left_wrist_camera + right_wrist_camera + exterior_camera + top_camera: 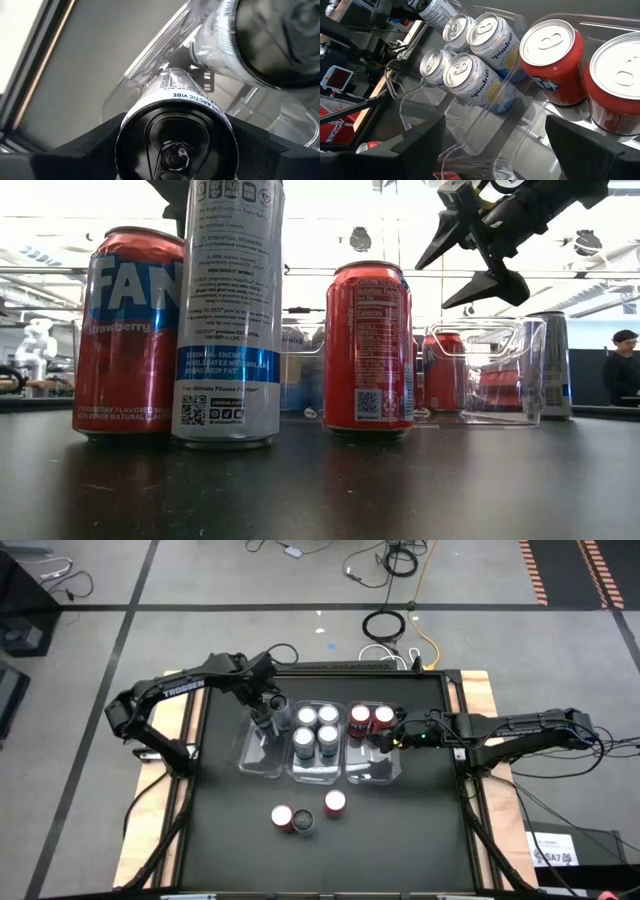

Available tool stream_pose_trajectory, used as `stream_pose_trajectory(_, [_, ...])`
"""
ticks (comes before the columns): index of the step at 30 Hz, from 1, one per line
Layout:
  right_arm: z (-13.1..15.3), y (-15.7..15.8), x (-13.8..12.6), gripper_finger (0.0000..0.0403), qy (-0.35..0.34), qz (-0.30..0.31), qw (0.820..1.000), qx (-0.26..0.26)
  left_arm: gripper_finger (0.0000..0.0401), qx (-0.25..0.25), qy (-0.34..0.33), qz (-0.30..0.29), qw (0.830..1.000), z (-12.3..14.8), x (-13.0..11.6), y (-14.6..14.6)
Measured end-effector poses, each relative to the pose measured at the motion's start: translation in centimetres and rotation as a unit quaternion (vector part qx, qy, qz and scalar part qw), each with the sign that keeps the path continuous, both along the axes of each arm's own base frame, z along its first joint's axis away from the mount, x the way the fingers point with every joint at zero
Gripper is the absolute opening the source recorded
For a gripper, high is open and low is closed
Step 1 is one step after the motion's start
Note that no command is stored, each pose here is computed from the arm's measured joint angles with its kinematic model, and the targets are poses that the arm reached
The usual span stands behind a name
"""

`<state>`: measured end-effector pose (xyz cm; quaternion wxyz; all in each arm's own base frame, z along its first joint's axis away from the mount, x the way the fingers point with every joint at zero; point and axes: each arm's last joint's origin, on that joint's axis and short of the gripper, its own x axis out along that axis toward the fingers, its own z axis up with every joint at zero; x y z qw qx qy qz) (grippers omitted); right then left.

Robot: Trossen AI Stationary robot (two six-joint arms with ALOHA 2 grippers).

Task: Sort soda cans
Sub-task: Put the bottom left white-blue soda can into the left transparent bin

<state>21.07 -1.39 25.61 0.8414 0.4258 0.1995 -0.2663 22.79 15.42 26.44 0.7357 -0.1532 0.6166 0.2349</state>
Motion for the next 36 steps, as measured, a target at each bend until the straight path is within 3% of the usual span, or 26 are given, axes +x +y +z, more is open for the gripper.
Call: stream_pose_trajectory(36, [-0.01, 0.08, 0.02, 0.0336, 0.000, 0.011, 1.000, 0.008, 0.0305, -0.006, 0.016, 0.030, 0.999, -0.89, 0.45, 0.34])
